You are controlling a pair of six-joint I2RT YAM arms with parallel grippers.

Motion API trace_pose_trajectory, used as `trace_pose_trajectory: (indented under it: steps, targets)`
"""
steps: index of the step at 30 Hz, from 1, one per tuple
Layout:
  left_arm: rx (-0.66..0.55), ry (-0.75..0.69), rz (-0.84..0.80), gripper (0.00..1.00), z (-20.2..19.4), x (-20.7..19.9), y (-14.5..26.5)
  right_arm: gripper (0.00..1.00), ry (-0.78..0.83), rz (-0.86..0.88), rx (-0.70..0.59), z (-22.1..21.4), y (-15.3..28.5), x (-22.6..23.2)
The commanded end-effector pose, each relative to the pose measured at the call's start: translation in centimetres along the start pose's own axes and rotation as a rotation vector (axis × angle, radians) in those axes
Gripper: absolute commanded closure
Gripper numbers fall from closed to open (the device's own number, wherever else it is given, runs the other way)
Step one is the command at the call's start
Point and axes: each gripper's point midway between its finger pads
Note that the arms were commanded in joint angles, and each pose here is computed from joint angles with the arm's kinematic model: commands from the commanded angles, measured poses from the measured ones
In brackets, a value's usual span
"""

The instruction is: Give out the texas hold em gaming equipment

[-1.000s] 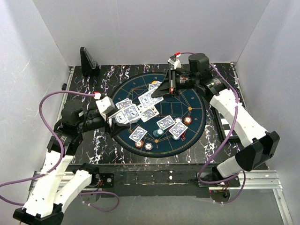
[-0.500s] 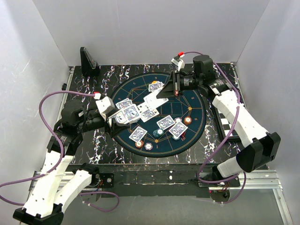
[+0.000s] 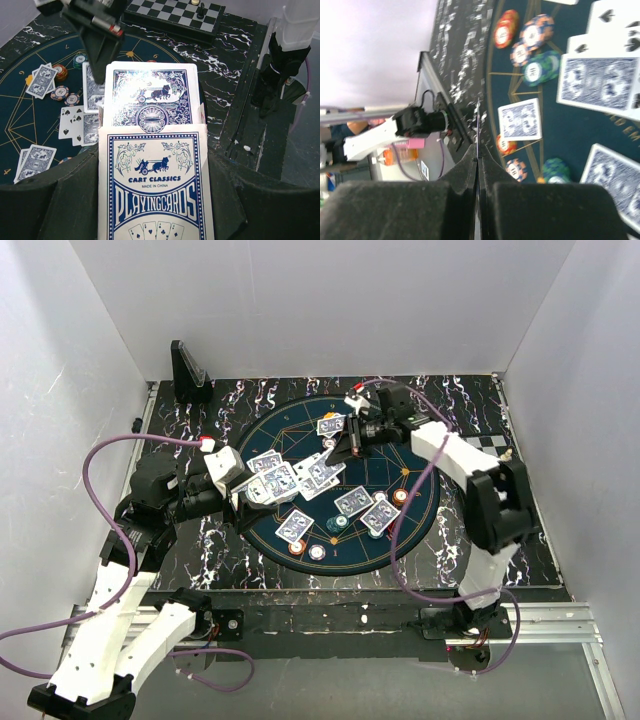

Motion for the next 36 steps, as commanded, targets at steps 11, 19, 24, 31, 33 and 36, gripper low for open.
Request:
trace_pose_trajectory:
  steps: [11, 19, 24, 31, 33, 36]
  targets:
    - [-0.012, -0.014, 0.017, 1.0, 0.3, 0.1, 0.2, 0.96, -0.189, -0.228, -0.112, 3.8, -6.5, -12.7]
    - [0.012, 0.021, 0.052, 1.0, -0.8, 0.9, -0.1, 0.68, -0.269, -0.403, -0.043, 1.6, -8.1, -16.1]
    - [0.067, 0.046, 0.07, 1.0, -3.1, 1.9, -0.4, 0.43, -0.308, -0.512, -0.008, 0.1, -6.9, -16.7]
    - [0.103, 0.055, 0.079, 1.0, -6.4, 4.0, 0.1, 0.18, -0.265, -0.591, -0.035, 1.2, -3.7, -13.8]
    - [0.098, 0.06, 0.057, 1.0, -6.8, 4.3, 0.3, 0.16, -0.238, -0.561, -0.072, 2.2, -2.8, -11.4]
    - [0.111, 0.051, 0.062, 1.0, -7.5, 5.1, 0.5, 0.14, -0.186, -0.466, -0.123, 3.5, -1.6, -6.4]
Point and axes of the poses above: each gripper's point midway between its finger pads, its own y axis back along the fingers, its own x axis along the line the jaws close on, z = x × y, and after that the axes turned 7 degrees about y, right-handed
